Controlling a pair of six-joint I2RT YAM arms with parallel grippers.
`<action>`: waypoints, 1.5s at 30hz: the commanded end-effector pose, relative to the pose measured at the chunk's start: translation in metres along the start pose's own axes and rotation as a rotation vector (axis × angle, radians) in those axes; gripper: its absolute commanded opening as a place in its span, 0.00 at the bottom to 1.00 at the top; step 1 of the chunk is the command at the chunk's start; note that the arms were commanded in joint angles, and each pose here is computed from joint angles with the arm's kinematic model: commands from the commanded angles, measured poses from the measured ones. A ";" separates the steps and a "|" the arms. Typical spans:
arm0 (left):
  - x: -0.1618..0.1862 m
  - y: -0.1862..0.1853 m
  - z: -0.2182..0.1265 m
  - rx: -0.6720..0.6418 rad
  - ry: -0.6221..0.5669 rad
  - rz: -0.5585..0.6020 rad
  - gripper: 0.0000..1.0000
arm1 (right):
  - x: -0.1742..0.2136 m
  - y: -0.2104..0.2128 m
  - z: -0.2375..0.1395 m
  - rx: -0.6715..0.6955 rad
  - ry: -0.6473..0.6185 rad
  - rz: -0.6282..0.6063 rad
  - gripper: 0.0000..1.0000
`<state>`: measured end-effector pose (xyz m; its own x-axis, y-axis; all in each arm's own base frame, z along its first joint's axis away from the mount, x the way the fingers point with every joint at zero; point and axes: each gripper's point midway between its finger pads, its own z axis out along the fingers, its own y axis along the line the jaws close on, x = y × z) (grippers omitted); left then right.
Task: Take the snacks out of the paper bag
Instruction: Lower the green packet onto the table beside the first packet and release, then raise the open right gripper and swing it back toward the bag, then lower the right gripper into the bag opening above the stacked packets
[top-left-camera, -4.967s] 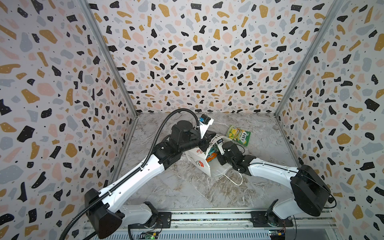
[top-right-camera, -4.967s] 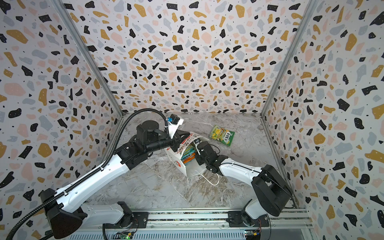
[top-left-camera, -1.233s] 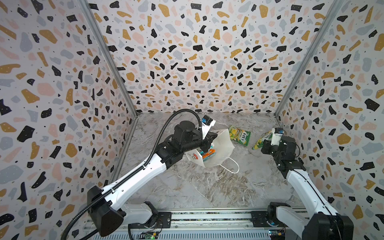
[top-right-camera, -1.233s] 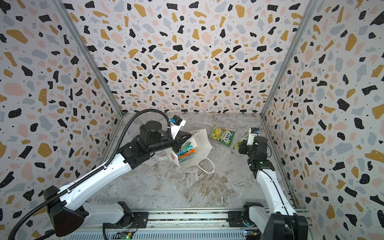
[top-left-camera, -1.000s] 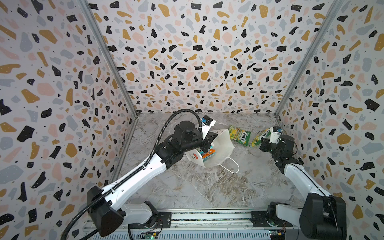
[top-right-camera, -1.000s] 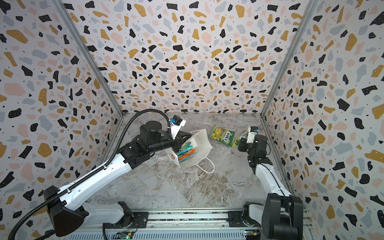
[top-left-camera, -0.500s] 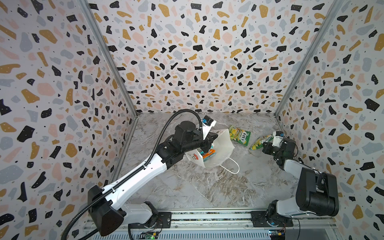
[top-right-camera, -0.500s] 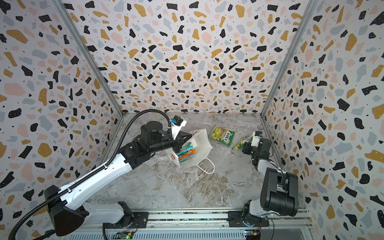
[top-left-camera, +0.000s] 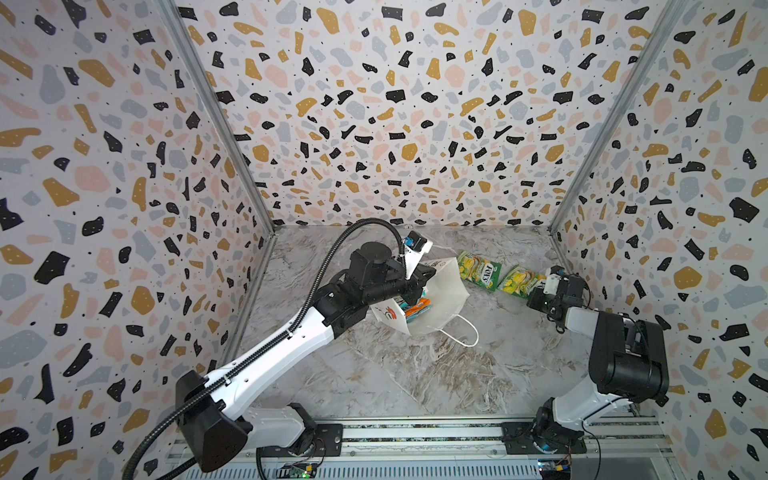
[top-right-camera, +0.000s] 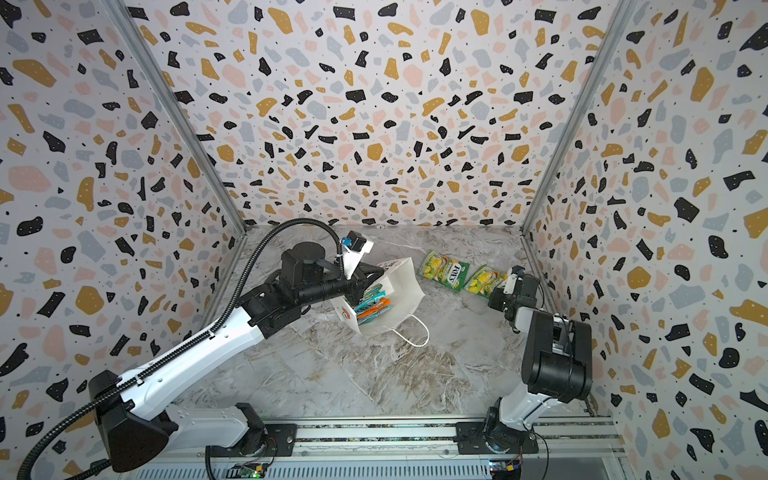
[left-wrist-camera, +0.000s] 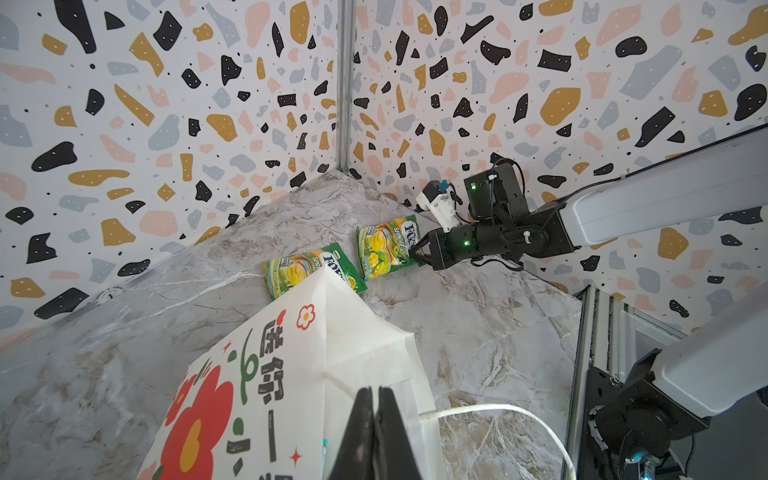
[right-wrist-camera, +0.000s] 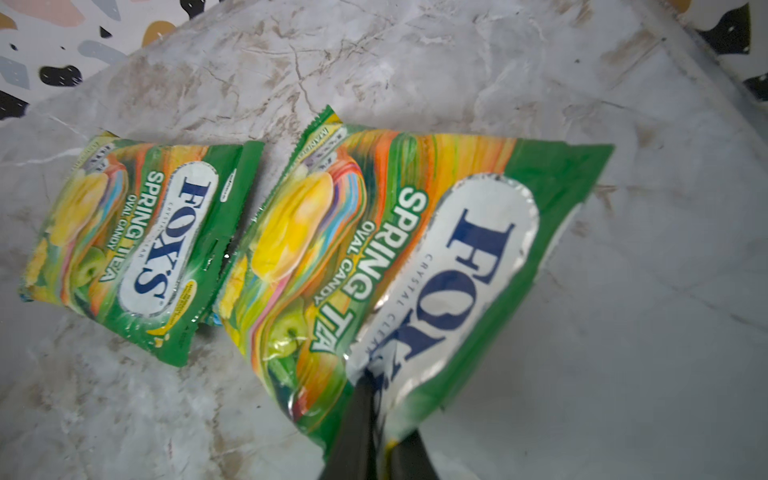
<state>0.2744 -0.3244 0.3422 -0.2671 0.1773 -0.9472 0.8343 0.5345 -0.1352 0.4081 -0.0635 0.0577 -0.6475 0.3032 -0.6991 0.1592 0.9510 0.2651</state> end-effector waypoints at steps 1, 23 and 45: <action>-0.002 -0.003 0.003 0.007 -0.006 0.014 0.00 | -0.007 -0.009 -0.004 0.054 0.000 -0.001 0.29; -0.006 -0.011 -0.001 0.030 -0.016 0.021 0.00 | -0.067 0.148 -0.148 -0.380 -0.339 -0.205 0.66; -0.009 -0.016 -0.003 0.024 -0.034 0.024 0.00 | 0.060 0.310 -0.243 -0.982 -0.204 -0.689 0.65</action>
<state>0.2624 -0.3343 0.3421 -0.2600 0.1872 -0.9473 0.8523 0.5055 -0.1341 0.2521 0.2236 0.2601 -0.2624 -0.1202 -0.9574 -0.8184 0.5533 0.1548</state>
